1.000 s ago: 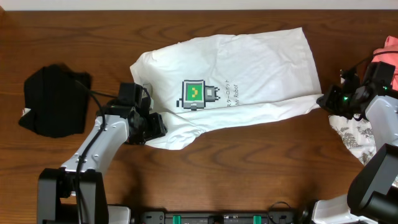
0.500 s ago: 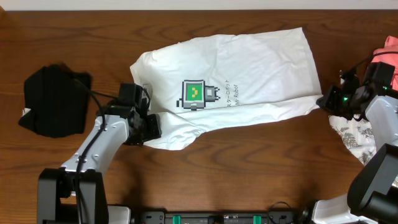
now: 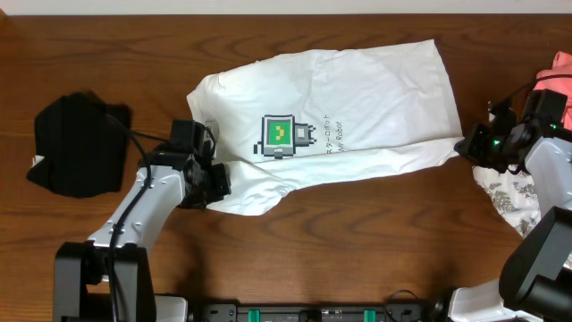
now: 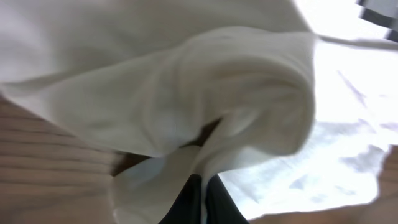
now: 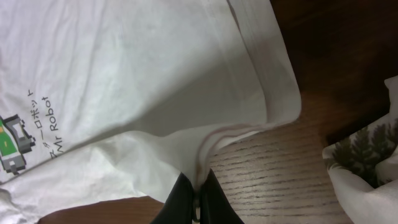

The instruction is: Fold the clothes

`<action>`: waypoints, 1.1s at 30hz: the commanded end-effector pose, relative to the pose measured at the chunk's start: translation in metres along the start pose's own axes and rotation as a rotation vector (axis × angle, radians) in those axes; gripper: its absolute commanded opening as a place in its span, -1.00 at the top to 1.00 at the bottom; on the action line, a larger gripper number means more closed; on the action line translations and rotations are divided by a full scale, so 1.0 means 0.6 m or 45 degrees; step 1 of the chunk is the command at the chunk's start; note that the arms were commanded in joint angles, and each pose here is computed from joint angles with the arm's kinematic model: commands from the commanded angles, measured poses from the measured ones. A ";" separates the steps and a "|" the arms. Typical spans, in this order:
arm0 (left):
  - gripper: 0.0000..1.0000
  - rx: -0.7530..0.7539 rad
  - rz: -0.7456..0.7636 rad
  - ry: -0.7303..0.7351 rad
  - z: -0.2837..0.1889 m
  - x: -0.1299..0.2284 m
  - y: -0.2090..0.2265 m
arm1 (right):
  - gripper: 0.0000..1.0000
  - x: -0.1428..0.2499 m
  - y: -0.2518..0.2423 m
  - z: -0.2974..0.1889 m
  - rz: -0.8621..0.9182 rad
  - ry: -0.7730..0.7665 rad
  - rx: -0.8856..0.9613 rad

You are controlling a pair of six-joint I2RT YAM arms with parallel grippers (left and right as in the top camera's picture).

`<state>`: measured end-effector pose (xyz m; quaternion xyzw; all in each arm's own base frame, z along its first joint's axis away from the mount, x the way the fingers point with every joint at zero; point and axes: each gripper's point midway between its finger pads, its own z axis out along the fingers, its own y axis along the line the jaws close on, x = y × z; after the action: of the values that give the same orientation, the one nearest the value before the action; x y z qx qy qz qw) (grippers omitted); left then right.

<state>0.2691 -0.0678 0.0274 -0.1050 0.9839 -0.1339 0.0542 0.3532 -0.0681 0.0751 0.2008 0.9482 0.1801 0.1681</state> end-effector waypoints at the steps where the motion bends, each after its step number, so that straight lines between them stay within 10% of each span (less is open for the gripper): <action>1: 0.88 0.157 0.037 -0.056 -0.034 -0.015 -0.045 | 0.97 -0.015 0.013 -0.013 -0.015 -0.039 -0.011; 13: 0.88 0.093 0.098 -0.459 -0.158 -0.066 -0.049 | 0.97 -0.017 0.013 -0.013 -0.017 -0.043 -0.012; 33: 0.88 0.099 0.112 -0.563 -0.170 -0.096 -0.055 | 0.97 -0.018 0.013 -0.014 -0.020 -0.049 -0.011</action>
<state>0.3131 -0.0622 0.1321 -0.0844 0.9483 -0.1471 0.2684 0.3543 -0.0685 0.0755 0.2002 0.9479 0.1797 0.1704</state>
